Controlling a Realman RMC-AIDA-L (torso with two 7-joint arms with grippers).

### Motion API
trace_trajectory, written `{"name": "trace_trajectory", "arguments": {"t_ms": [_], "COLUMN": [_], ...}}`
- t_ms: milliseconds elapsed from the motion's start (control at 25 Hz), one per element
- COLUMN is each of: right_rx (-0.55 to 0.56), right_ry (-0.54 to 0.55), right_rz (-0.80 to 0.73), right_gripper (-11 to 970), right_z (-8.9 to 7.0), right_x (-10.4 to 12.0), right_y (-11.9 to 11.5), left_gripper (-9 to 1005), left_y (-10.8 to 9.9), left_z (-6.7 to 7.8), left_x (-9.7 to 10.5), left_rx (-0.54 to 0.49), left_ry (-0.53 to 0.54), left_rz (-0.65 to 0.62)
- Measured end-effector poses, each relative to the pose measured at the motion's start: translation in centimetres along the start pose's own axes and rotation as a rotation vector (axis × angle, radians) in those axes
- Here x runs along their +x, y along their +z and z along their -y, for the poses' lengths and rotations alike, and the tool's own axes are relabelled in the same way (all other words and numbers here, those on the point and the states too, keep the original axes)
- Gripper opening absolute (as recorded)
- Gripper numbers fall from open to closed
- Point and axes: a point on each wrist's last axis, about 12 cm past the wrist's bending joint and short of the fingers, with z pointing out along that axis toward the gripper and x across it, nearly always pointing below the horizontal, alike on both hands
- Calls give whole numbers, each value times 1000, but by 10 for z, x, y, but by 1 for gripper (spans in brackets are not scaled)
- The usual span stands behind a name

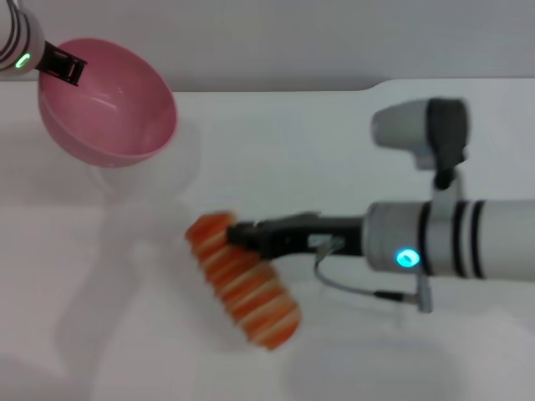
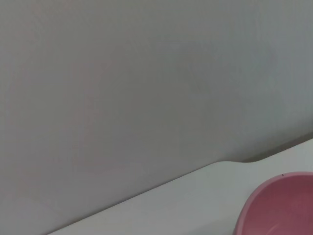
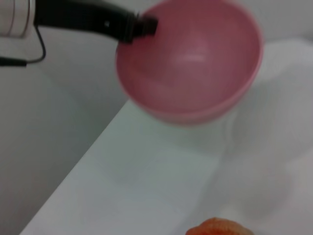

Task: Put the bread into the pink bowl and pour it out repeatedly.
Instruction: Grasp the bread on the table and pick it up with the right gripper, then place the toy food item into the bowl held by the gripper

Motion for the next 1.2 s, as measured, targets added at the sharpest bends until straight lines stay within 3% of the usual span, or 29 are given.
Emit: {"name": "trace_trajectory", "arguments": {"t_ms": [160,320,640,760,800,960,1200], "right_rx": [76,109,175,194,205,234,250], "right_ry": [-78,-131,-251,-266,-271,-280,-271], "right_rz": [64,112,171,182,186,192,178], "right_gripper": [106,90,80,77,76,74,71], "right_z": [-8,-16,-34,-33,-32,-28,-20], "right_x": [-22,-43,-73,-76,-78,-81,-80], "right_y": [-28,-50,-77,-81,-83,-87,-85], "left_gripper": [49,49,49,49,49,49,49], "left_y": [1,1,-2,-3,-5,-9,-13], "left_z": [8,25,53,57,71,88,96], "left_x": [0,2,4,3,3,4,2], "left_rx": [25,75,136,151,213,279,318], "left_ry": [6,25,60,63,76,97,98], "left_rz": [8,6,11,15,27,30,36]}}
